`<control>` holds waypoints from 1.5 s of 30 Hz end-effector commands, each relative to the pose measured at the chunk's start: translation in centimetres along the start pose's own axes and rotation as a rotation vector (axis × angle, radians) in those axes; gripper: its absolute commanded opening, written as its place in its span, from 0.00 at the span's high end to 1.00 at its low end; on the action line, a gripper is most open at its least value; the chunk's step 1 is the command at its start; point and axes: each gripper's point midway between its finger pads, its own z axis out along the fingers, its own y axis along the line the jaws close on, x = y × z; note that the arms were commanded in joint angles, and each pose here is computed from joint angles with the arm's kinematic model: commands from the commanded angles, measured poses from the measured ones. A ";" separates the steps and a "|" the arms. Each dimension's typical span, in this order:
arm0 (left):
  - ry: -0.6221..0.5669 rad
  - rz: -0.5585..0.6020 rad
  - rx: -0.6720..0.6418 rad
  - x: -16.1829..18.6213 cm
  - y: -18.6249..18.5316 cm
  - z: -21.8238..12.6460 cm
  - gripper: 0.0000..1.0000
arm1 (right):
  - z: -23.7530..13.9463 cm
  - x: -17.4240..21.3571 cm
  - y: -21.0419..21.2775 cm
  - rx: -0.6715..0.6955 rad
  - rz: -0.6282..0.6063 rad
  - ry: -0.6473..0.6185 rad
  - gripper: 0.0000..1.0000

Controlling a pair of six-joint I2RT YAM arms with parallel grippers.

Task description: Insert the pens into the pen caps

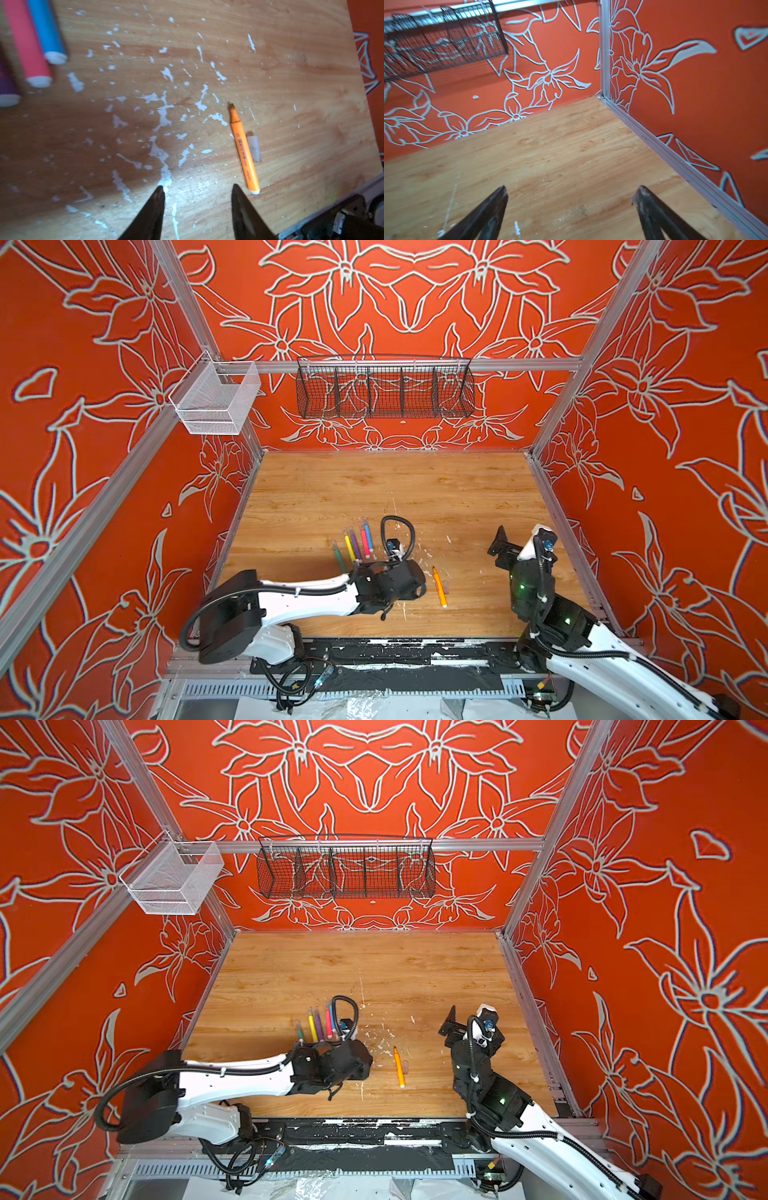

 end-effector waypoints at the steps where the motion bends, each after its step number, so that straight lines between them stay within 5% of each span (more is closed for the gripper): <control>1: 0.019 0.016 -0.038 0.9 -1.1 1.4 0.55 | 0.9 1.8 -2.0 0.105 -0.059 0.043 0.02; 16: 0.130 0.117 -0.049 4.9 -6.2 4.9 0.58 | 5.2 7.3 -2.4 0.146 -0.019 0.300 0.03; 45: 0.128 0.187 -0.382 5.4 -1.6 7.1 0.77 | 4.3 7.7 -2.4 0.084 0.020 0.292 0.07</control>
